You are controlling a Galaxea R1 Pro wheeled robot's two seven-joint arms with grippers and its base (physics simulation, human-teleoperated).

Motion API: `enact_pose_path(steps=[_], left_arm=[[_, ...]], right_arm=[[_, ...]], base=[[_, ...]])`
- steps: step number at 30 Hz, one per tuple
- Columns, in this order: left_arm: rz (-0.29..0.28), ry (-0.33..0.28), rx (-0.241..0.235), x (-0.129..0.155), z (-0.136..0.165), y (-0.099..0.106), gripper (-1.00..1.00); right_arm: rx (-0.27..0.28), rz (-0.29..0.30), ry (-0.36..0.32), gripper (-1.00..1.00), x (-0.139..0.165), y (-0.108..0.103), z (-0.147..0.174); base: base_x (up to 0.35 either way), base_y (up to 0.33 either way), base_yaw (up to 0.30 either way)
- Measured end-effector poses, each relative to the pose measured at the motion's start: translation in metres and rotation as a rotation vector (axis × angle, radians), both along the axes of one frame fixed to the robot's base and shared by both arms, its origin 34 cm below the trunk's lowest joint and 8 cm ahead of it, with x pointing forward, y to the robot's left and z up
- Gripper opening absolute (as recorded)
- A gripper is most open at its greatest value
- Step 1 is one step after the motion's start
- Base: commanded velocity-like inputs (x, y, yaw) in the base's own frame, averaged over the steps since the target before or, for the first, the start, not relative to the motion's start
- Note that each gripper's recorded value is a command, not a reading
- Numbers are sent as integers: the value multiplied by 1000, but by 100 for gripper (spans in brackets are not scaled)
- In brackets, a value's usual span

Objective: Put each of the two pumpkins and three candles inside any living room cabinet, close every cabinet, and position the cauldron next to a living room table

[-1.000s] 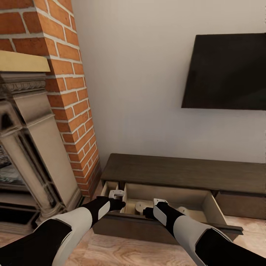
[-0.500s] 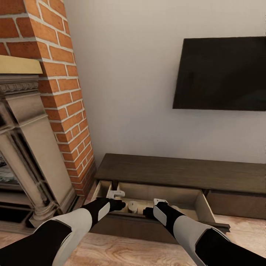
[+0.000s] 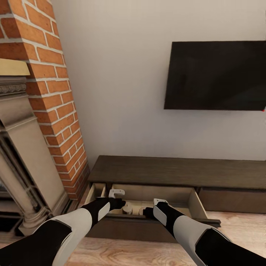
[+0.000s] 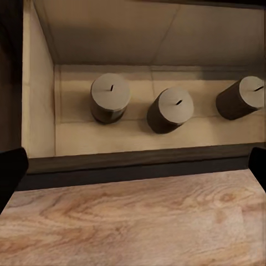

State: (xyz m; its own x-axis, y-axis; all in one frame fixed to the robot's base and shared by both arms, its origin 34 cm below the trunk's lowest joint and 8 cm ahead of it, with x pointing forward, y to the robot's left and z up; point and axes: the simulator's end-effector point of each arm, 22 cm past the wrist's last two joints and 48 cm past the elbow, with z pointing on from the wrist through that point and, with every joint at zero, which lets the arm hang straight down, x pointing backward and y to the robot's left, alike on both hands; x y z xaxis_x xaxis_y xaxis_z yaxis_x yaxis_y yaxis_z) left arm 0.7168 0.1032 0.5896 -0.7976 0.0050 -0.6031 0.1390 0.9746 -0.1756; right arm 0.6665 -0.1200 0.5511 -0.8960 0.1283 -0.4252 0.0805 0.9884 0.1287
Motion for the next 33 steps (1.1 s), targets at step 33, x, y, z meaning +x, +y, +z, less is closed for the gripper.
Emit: enact_pose_path(steps=[33], left_arm=[[11,11,8,-23,-65,5,100]], right_arm=[[10,-20,-32,100,-25,0,-67]], base=[[0,0,-1]])
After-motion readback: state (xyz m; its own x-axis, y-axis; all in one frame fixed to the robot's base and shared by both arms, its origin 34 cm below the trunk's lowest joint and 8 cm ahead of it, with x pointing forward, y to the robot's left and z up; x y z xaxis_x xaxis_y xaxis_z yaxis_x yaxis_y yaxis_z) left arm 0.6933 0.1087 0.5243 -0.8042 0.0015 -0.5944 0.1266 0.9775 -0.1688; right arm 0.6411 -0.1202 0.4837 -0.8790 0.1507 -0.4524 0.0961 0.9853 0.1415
